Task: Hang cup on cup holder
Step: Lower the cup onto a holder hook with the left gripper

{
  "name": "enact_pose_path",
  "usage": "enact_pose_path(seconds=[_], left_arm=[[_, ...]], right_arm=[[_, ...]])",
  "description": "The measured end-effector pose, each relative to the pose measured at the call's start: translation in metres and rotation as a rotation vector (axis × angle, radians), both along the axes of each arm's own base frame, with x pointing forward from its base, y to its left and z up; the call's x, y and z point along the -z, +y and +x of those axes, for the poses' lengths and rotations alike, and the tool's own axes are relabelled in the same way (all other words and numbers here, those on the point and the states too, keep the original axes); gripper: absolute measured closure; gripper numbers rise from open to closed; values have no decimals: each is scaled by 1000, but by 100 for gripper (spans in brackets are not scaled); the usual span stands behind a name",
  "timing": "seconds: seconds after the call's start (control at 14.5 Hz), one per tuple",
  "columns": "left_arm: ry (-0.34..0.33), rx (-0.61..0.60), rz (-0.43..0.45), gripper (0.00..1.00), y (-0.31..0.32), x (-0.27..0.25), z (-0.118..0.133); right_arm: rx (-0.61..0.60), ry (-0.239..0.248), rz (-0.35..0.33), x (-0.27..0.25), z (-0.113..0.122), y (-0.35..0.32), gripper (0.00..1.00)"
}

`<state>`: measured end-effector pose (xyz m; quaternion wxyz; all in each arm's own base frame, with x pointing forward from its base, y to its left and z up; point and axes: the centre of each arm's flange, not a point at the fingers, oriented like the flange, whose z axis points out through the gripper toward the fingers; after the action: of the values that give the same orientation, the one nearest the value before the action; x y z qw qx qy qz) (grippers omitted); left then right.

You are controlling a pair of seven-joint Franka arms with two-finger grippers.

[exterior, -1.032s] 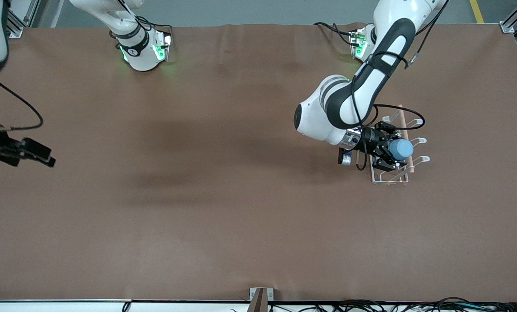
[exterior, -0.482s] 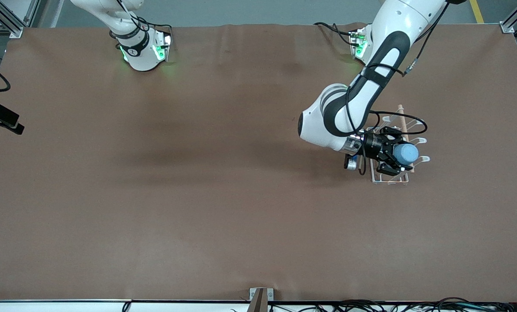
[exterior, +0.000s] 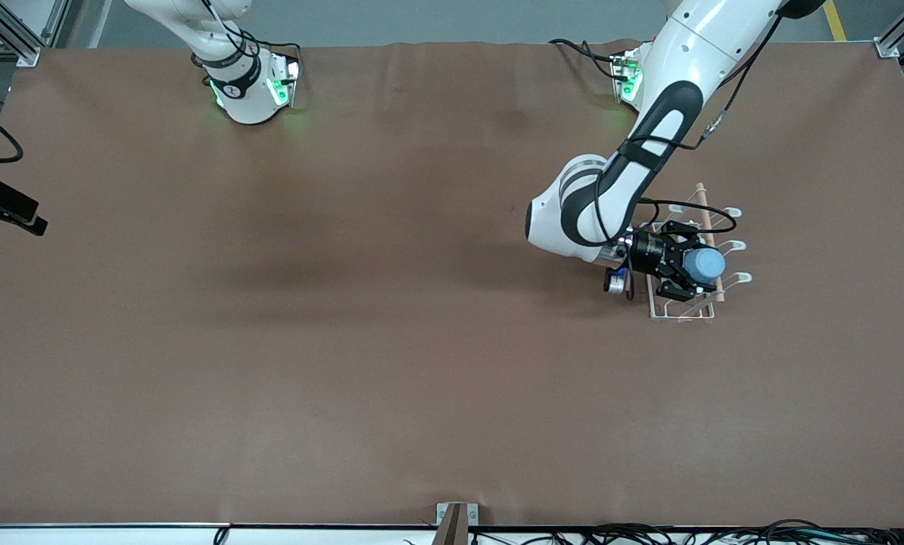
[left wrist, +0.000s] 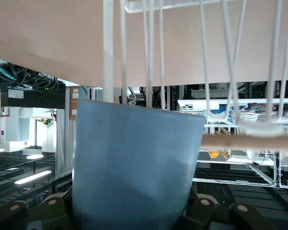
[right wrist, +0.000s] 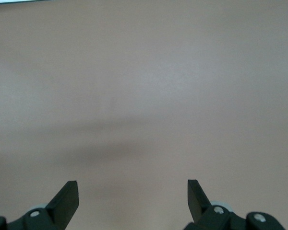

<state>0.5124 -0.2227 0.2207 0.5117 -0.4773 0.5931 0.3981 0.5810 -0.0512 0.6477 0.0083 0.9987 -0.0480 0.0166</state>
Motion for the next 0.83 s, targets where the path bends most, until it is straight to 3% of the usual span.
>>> enact_pose_path(seconds=[0.34,0.41,0.55,0.83], left_arm=[[4,3,8,24,0,31,-7],[-1,2,6,20,0,31,-7],[-34,-6,-4,1,-2,26,-2],[-127,-29,-32,0,-5,11,10]], right_arm=[[3,0,-1,0,0,-1,0],[-1,0,-1,0,0,1,0],[-6,-2,-1,0,1,4,0],[-17,-8,-2,-1,1,10,0]])
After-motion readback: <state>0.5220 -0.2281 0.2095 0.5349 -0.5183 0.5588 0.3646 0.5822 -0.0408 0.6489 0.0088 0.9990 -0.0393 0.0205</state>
